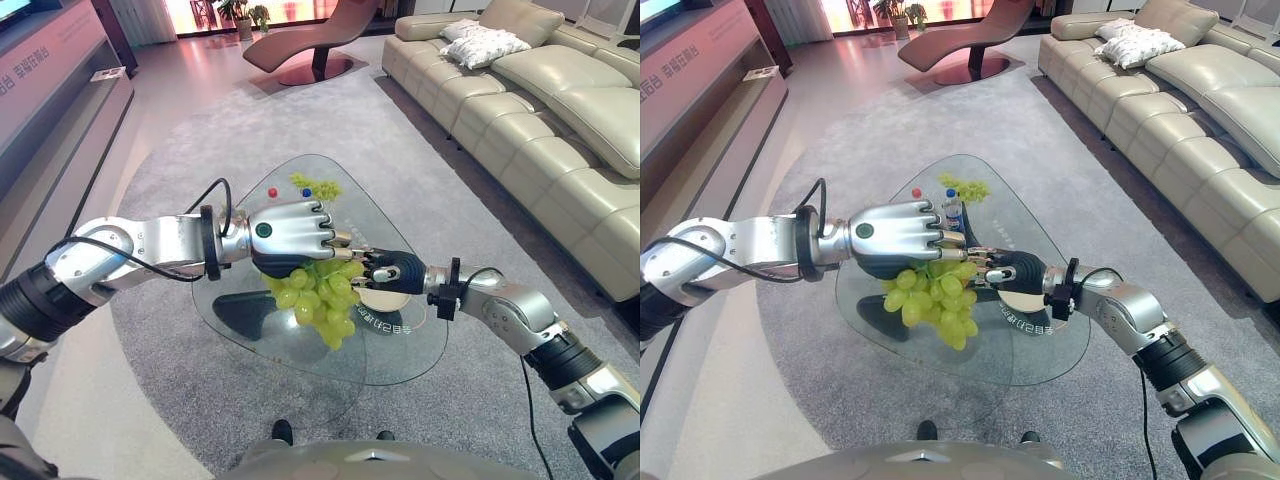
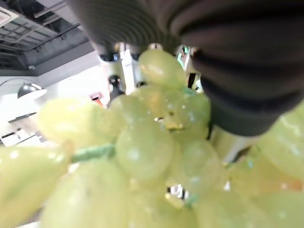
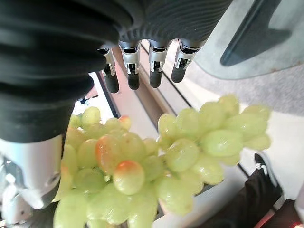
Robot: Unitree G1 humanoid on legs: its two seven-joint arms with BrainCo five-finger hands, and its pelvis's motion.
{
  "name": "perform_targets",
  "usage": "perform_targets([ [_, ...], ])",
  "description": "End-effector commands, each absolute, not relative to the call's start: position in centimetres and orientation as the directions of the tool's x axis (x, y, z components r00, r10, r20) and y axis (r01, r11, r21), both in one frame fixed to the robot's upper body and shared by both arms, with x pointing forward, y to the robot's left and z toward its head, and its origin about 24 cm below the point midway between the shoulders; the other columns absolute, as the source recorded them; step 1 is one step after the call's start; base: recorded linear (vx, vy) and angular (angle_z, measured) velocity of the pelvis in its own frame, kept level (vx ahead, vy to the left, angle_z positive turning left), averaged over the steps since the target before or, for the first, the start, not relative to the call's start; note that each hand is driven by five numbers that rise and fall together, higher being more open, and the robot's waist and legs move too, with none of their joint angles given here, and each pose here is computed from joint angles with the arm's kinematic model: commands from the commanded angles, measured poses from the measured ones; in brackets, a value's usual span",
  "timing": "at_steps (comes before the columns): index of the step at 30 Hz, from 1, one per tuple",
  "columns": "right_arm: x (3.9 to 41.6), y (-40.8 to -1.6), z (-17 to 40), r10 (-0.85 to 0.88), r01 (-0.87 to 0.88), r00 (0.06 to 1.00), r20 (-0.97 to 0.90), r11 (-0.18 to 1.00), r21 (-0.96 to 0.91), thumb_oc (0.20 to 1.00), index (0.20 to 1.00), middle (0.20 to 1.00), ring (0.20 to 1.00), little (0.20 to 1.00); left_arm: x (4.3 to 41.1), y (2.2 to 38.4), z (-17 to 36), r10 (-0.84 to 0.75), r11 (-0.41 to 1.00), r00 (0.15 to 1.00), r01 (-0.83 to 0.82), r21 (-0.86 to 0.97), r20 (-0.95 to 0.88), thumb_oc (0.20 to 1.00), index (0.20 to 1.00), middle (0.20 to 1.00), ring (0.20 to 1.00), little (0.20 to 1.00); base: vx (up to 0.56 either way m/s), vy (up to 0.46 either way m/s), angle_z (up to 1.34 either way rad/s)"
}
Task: Pick up fruits into the plate
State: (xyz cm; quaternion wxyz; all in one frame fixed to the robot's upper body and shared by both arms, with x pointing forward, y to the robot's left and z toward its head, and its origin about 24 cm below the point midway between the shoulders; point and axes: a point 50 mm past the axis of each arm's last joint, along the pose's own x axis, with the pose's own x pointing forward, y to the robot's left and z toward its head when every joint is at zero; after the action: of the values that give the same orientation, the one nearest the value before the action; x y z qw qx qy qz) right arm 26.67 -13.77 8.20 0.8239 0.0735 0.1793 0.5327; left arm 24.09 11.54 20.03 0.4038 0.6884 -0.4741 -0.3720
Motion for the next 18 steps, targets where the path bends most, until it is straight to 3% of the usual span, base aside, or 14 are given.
perform_targets([
  [1, 25.8, -11.5, 10.2, 0.966, -0.911, 0.247, -0.071, 0.257, 0.322, 1.0, 1.0, 1.0, 1.0, 1.0, 25.3, 11.3, 24.8, -0.952, -0.061, 0.296, -0.445, 0.894, 0.082, 0.2, 0.2, 0.2, 0.2, 0.2, 0.0, 0.0, 0.0],
  [11, 23.6, -8.9, 10.6, 0.998, -0.925, 0.053, 0.026, 0.04, 0.377, 1.0, 1.0, 1.0, 1.0, 1.0, 26.1, 11.1, 25.0, -0.928, -0.052, 0.354, -0.441, 0.896, 0.121, 0.2, 0.2, 0.2, 0.2, 0.2, 0.0, 0.0, 0.0],
  [18, 22.4, -7.8, 10.2, 0.999, -0.913, -0.037, 0.038, -0.05, 0.406, 1.0, 1.0, 1.0, 1.0, 1.0, 26.9, 11.5, 25.5, -0.899, -0.046, 0.407, -0.449, 0.893, 0.158, 0.2, 0.2, 0.2, 0.2, 0.2, 0.0, -0.001, -0.03],
])
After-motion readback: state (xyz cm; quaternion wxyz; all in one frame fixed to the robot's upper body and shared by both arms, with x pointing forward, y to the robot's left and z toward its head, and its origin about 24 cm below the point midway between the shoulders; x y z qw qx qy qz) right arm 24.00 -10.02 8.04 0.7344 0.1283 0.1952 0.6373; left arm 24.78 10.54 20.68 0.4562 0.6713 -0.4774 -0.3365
